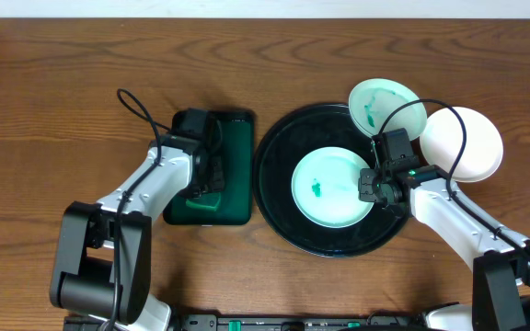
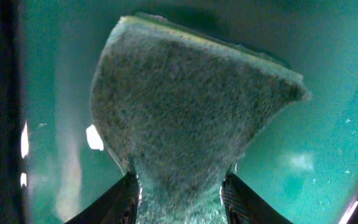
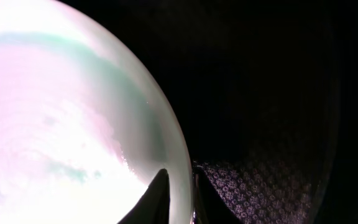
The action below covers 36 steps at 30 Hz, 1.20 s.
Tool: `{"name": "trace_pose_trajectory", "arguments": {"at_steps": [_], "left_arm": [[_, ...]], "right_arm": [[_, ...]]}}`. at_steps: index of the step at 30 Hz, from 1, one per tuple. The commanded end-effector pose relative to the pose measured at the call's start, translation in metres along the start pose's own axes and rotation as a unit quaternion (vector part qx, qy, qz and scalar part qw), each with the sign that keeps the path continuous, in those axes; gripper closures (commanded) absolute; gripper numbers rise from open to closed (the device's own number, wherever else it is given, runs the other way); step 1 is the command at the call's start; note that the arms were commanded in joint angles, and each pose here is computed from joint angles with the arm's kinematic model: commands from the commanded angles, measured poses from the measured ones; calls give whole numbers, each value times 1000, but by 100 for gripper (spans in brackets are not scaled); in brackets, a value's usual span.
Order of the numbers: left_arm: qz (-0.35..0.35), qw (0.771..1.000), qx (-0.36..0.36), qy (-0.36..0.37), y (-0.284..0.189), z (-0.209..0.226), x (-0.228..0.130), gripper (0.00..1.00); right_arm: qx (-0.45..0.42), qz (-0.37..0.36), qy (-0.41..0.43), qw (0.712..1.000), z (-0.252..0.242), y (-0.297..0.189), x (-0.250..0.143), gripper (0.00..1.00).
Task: Clean dirty plates on tray and stack at the side
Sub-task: 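Move the left gripper to the green sponge in the green tray, then grasp the green sponge with the left gripper and lift it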
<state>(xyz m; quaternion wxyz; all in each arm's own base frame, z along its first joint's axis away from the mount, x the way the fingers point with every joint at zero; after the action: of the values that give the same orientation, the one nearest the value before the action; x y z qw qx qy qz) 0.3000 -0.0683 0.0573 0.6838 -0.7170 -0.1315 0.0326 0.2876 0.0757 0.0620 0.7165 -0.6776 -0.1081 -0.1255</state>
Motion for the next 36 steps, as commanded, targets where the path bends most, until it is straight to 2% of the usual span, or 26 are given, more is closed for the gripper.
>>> {"name": "trace_pose_trajectory", "arguments": {"at_steps": [1, 3, 5, 6, 7, 12, 16, 20, 29, 31, 36], "left_arm": [[19, 1000, 16, 10, 15, 9, -16, 55], [18, 1000, 16, 10, 15, 9, -16, 61], [17, 1000, 15, 10, 15, 8, -15, 75], [17, 1000, 15, 10, 15, 8, -15, 89], [16, 1000, 14, 14, 15, 8, -15, 93], [13, 999, 12, 36, 2, 4, -6, 93], [-13, 999, 1, 39, -26, -2, 7, 93], [-71, 996, -25, 40, -66, -9, 21, 93], [-167, 983, -68, 39, -132, -9, 21, 93], [-171, 982, -69, 38, -137, -7, 18, 93], [-162, 984, -65, 38, -136, -5, 15, 93]], "right_arm": [[2, 9, -4, 1000, 1, 3, -4, 85], [2, 8, -4, 1000, 1, 3, -4, 82], [6, 7, -4, 1000, 2, 3, -3, 76], [9, 7, -4, 1000, 3, 3, -3, 76], [10, 8, -4, 1000, 3, 3, -3, 78], [10, 8, -4, 1000, 3, 3, -4, 98], [7, 18, -3, 1000, 2, 3, -8, 99], [21, 35, 9, 999, 5, 3, -13, 99], [82, 32, 10, 996, 20, 2, -9, 98], [83, 28, 9, 996, 21, 2, -8, 94], [72, 11, 9, 997, 19, 2, -2, 71]]}}
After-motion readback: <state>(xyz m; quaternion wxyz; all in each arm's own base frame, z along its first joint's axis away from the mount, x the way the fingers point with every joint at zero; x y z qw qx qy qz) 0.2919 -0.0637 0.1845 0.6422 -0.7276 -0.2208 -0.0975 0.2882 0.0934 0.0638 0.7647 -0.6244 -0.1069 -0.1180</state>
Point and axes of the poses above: each gripper's point midway between its finger pads, its own y axis out along the fingers, its own z axis along the line the jaws close on, x = y × z, the point moved 5 cm from there along -y, back along the fingers, and after that the axes turned 3 degrees about -y, right-handed, at the moved point
